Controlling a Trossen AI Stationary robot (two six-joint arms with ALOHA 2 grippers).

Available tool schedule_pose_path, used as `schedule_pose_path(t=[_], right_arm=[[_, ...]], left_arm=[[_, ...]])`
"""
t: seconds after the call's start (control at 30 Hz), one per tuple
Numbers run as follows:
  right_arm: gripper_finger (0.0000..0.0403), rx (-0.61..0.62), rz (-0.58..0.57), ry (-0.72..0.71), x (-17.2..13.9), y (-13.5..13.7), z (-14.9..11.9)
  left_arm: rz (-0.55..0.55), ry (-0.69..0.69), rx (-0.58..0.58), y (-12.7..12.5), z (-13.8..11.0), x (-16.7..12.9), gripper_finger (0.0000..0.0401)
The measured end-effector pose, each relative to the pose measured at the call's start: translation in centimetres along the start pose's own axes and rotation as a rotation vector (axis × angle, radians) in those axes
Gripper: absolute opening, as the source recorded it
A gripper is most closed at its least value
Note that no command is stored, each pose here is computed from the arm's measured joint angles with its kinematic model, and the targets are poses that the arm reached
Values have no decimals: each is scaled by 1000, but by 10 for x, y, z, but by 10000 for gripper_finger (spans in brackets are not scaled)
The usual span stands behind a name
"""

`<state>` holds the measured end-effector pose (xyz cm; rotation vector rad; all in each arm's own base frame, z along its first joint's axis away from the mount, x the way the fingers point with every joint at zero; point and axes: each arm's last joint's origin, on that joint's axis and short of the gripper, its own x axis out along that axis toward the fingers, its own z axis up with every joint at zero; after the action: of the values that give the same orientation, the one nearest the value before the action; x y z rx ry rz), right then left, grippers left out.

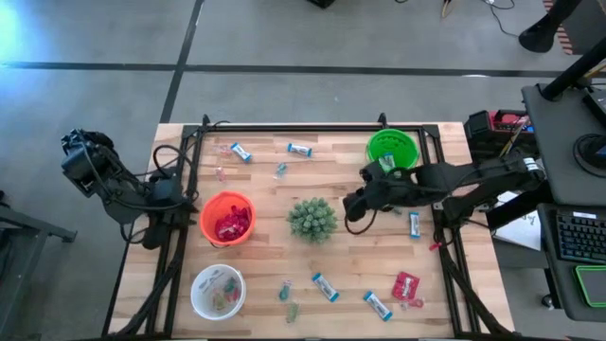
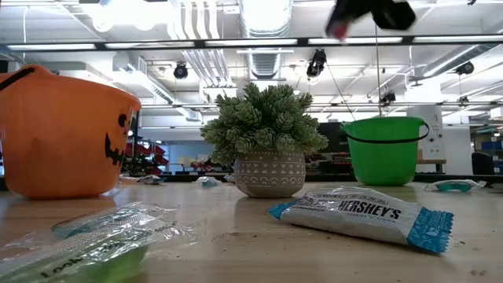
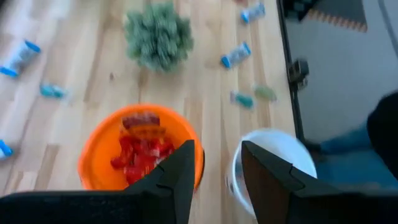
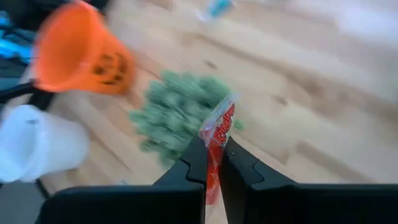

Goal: Sort candy
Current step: Put the orange gummy into the white bucket

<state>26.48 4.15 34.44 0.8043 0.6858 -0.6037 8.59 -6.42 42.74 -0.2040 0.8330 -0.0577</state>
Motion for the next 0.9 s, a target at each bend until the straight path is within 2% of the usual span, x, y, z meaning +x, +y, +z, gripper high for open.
schedule_pose_path(t=[0.27,0.53,0.73,0.9], right_arm=[[12,-200,111,-98,-29,19,21],[12,-305,282,-214,-35,37,31],[12,-361,457,-334,-44,52,41],[12,-390,508,-389,-47,58,44]], left_arm=[[107,-200,-43,-4,13,2,113],[170,-358,-97,-12,26,7,113],[186,-393,-94,-23,34,17,113],[243,-421,-101,-28,40,26,113]])
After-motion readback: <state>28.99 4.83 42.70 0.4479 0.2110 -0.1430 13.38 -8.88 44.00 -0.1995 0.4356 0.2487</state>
